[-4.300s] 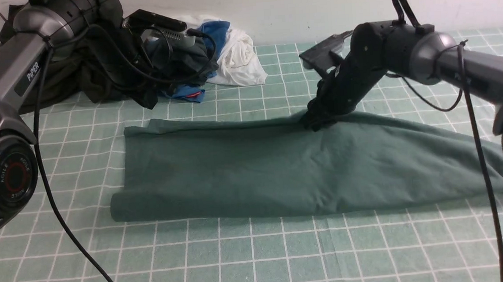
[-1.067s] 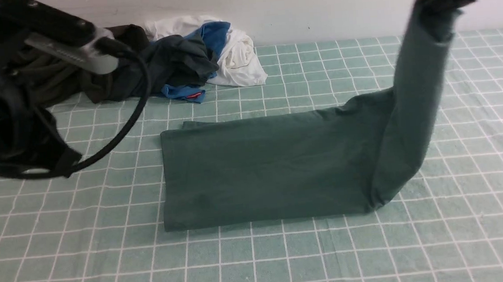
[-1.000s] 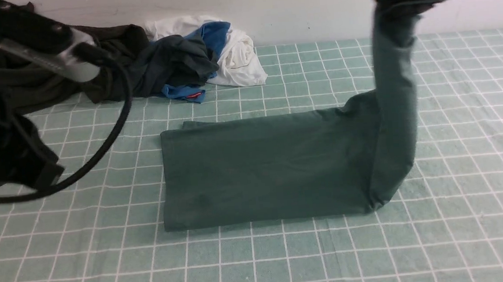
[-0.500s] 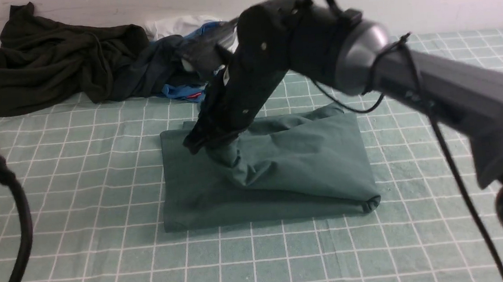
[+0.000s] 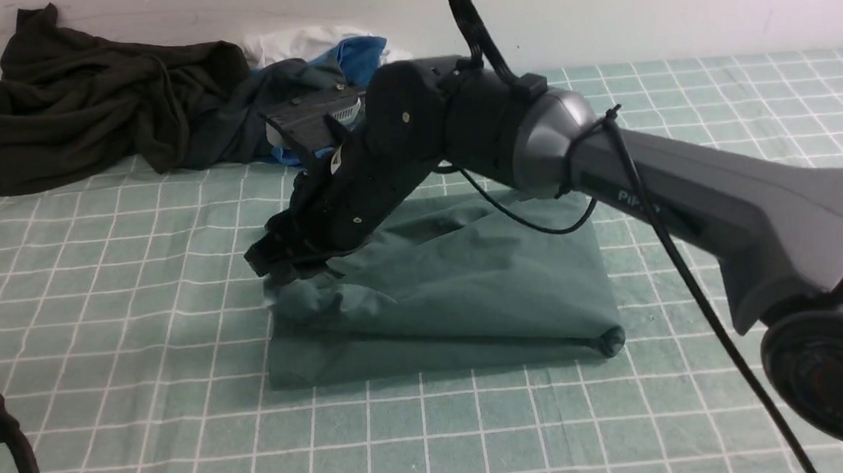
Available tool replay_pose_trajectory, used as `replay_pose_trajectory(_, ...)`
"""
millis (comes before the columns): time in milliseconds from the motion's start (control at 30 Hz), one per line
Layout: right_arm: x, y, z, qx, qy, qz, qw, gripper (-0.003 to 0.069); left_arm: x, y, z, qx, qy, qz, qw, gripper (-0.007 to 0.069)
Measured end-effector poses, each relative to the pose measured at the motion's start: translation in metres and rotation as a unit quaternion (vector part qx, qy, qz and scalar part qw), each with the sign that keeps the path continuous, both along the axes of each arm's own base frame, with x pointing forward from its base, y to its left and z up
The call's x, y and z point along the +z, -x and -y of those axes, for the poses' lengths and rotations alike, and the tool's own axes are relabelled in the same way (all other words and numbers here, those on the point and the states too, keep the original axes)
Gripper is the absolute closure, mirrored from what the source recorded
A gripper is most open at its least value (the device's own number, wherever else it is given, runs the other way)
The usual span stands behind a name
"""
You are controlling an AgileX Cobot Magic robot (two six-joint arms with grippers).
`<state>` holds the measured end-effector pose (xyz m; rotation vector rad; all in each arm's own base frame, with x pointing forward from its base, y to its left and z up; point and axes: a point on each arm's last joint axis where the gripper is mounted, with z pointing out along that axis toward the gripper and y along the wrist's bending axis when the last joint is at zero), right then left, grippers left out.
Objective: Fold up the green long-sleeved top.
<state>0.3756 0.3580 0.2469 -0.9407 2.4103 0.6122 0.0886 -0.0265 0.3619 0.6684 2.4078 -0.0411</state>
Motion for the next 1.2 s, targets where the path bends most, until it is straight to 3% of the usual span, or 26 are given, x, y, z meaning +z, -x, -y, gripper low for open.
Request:
replay_pose_trajectory(100,0.012,0.003,0.01,0.011,0.045,0.001,0.999,0.0244,-0.001,0.003,-0.001,0.0,0.001,0.003,1.0,0.0628)
replay_pose_trajectory(133,0.015,0.004,0.019,0.002,0.091,0.002,0.996,0.0217,-0.001,0.008,-0.002,0.0,0.003,0.01,1.0,0.0628)
replay_pose_trajectory(267,-0.002,-0.003,0.026,-0.023,0.154,0.004,0.988,0.0201,-0.009,0.023,-0.006,0.013,0.018,0.033,0.999,0.0628)
replay_pose_trajectory(433,-0.047,-0.006,0.012,-0.023,0.162,-0.028,0.986,0.0199,-0.034,0.038,-0.01,0.034,0.045,0.064,0.996,0.0628)
replay_pose_trajectory(667,-0.052,0.012,-0.011,0.012,0.158,-0.028,0.987,0.0197,-0.057,0.057,-0.015,0.05,0.068,0.088,0.993,0.0628)
replay_pose_trajectory(900,0.019,0.022,-0.007,0.038,0.12,0.031,0.992,0.02,-0.056,0.069,-0.018,0.049,0.08,0.127,0.988,0.0628)
replay_pose_trajectory(1000,0.092,0.043,0.016,0.04,0.084,0.09,0.992,0.0225,-0.056,0.07,-0.018,0.048,0.082,0.133,0.986,0.0628)
replay_pose_trajectory(1200,0.146,0.083,0.056,0.05,0.07,0.121,0.989,0.0288,-0.057,0.069,-0.018,0.048,0.082,0.132,0.987,0.0628)
